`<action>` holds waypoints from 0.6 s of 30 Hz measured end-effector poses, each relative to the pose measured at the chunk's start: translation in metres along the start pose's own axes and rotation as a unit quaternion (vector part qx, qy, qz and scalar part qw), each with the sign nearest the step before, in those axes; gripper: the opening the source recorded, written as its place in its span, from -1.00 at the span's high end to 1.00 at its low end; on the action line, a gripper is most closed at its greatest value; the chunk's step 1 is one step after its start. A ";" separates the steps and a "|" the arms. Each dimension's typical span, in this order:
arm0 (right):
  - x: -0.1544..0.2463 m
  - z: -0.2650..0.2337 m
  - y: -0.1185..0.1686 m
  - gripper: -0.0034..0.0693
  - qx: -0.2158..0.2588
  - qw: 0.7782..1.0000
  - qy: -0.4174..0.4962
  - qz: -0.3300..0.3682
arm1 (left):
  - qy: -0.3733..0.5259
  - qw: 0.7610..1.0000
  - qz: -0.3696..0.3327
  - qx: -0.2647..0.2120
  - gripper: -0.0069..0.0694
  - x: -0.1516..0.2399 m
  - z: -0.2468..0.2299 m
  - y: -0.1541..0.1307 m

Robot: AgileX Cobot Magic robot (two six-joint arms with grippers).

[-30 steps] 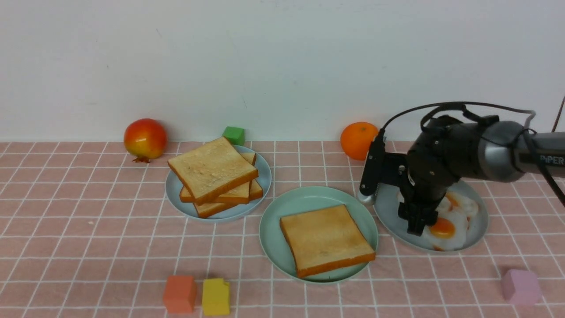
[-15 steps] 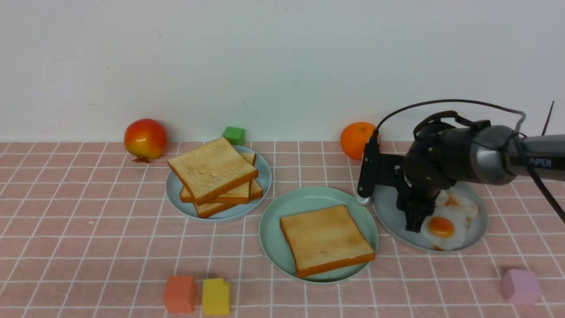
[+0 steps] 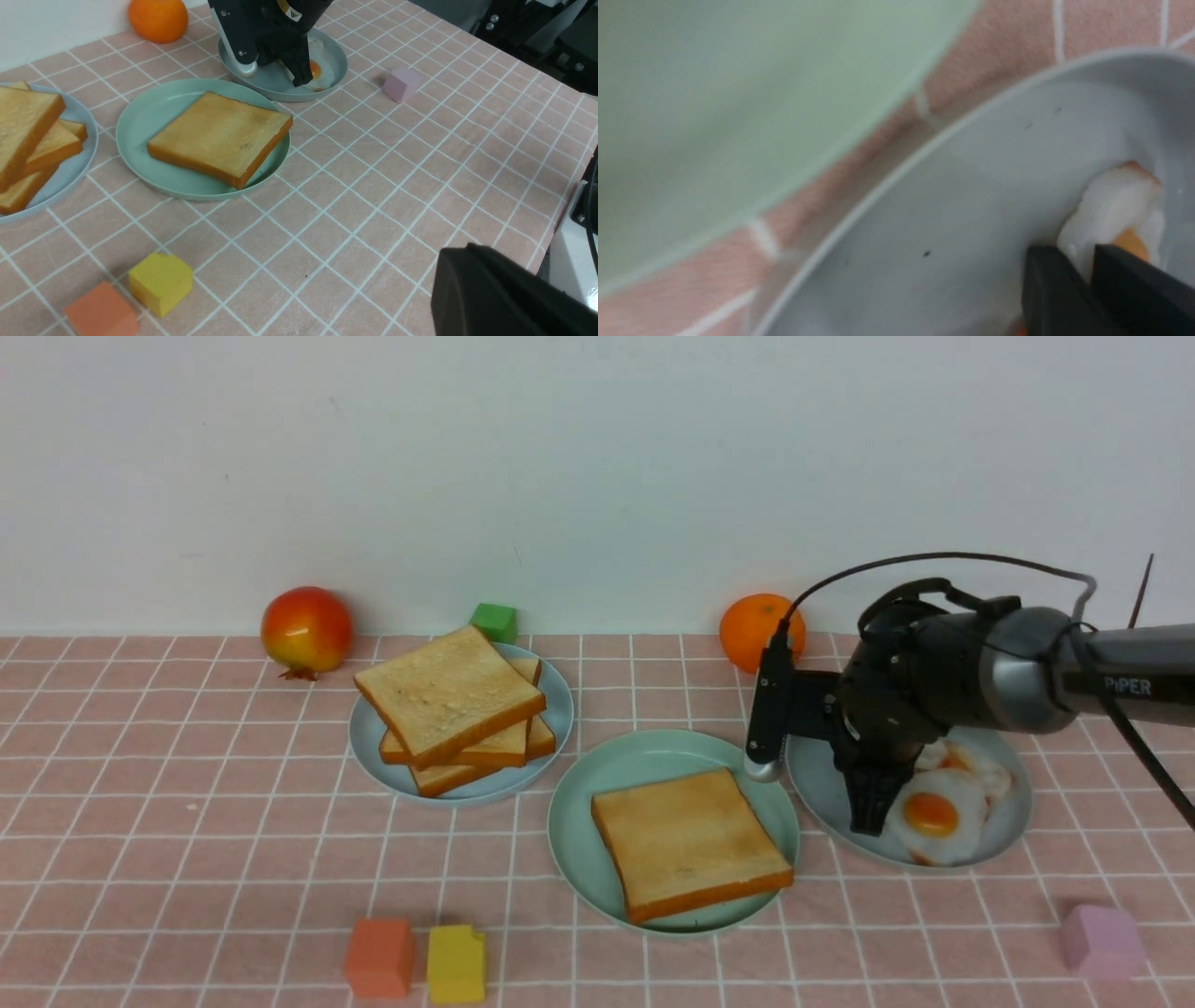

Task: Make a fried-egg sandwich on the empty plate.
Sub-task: Use the right arm to grab a fried egg, then use the right arm to place the fried egg on the slice of bread in the middle

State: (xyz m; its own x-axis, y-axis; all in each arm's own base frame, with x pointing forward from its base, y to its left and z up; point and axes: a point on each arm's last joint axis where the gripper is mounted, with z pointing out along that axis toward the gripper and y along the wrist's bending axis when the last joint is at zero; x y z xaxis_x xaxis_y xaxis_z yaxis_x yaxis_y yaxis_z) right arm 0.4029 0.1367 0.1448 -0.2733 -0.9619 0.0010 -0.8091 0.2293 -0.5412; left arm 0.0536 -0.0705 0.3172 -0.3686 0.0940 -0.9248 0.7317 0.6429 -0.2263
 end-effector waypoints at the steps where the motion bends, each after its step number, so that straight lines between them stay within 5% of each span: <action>1: -0.001 -0.005 0.000 0.56 0.001 1.000 -0.002 0.006 | 0.000 1.000 0.000 0.000 0.79 0.000 0.000 0.000; 13: -0.011 -0.092 -0.005 0.69 0.029 0.992 -0.010 0.121 | 0.006 1.000 0.000 0.000 0.79 0.001 0.000 0.000; 18: -0.033 -0.158 0.019 0.69 0.020 0.982 -0.059 0.176 | 0.008 1.000 0.004 -0.002 0.79 0.001 0.000 0.000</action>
State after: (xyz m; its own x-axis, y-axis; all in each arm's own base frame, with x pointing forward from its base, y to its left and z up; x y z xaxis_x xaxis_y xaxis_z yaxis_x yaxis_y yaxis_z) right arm 0.3141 0.1968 0.2675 -0.4677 -0.8357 -0.2879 -0.6536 0.5462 -0.5239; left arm 0.0533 -0.0702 0.3158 -0.3707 0.1113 -0.9220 0.7329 0.6448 -0.2169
